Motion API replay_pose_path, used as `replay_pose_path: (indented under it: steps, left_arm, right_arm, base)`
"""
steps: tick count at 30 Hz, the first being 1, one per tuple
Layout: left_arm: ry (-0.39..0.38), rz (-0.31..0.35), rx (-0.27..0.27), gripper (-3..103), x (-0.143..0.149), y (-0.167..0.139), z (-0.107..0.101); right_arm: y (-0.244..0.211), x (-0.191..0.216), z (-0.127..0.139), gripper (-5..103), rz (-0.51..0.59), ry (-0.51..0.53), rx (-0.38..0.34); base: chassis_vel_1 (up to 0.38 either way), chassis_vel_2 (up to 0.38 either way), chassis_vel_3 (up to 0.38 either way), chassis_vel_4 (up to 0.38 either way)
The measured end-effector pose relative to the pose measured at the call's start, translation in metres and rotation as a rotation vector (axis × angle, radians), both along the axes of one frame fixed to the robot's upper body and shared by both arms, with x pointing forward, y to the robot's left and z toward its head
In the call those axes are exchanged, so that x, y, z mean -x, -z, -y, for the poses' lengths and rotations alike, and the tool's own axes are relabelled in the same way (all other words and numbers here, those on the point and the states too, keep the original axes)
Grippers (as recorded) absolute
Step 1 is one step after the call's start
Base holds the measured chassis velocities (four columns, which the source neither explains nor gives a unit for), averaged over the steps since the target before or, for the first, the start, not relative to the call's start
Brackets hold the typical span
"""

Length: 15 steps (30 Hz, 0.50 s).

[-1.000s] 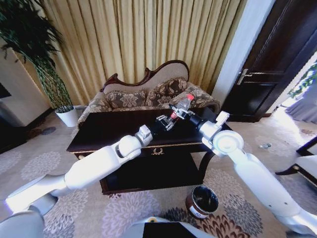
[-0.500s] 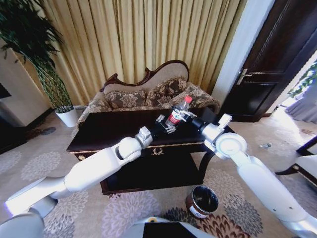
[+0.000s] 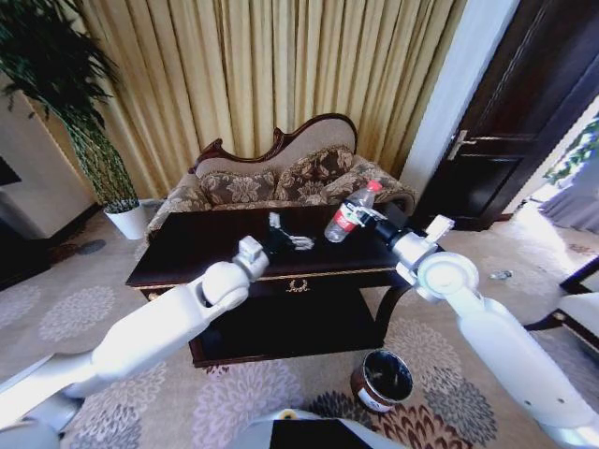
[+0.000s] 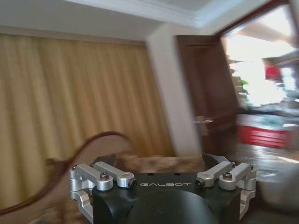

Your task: Move to the front of the table and place the trash on the table into the trash bin.

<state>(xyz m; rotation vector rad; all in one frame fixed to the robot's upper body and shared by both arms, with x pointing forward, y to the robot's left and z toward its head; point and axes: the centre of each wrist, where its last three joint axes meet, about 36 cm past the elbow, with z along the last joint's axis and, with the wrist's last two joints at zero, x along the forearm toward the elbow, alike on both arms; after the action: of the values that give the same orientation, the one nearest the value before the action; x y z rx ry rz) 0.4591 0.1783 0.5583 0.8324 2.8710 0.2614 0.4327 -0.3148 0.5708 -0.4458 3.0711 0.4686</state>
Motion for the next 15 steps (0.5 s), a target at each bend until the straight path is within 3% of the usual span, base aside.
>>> replay_pose_path:
  steps: [1, 2, 5, 8, 11, 13, 15]
  left_arm:
    - [-0.043, 0.002, 0.012, 100, -0.005, -0.005, -0.01]
    - [-0.043, 0.002, 0.012, 100, -0.005, -0.005, -0.01]
    - [-0.171, -0.021, 0.036, 100, -0.017, -0.019, -0.042]
    - [-0.204, -0.037, 0.039, 100, -0.019, -0.024, -0.054]
    - [-0.319, -0.085, 0.025, 100, -0.015, -0.025, -0.094]
    - [-0.336, -0.088, 0.022, 100, -0.013, -0.024, -0.099]
    - [-0.4, -0.1, 0.019, 100, -0.006, -0.024, -0.119]
  right_arm:
    - [0.004, 0.002, 0.004, 28, 0.011, 0.047, 0.053]
    - [0.004, 0.002, 0.004, 28, 0.011, 0.047, 0.053]
    - [0.011, 0.004, 0.017, 28, 0.043, 0.2, 0.205]
    - [0.011, 0.004, 0.021, 28, 0.047, 0.245, 0.234]
    - [0.01, 0.006, 0.029, 28, 0.048, 0.333, 0.287]
    - [0.01, 0.007, 0.031, 28, 0.048, 0.342, 0.295]
    - [0.012, 0.014, 0.037, 28, 0.026, 0.369, 0.32]
  base:
    - [0.0, 0.0, 0.0, 0.0]
    - [0.0, 0.0, 0.0, 0.0]
    - [0.0, 0.0, 0.0, 0.0]
    - [0.0, 0.0, 0.0, 0.0]
    - [0.0, 0.0, 0.0, 0.0]
    - [0.0, 0.0, 0.0, 0.0]
    - [0.0, 0.0, 0.0, 0.0]
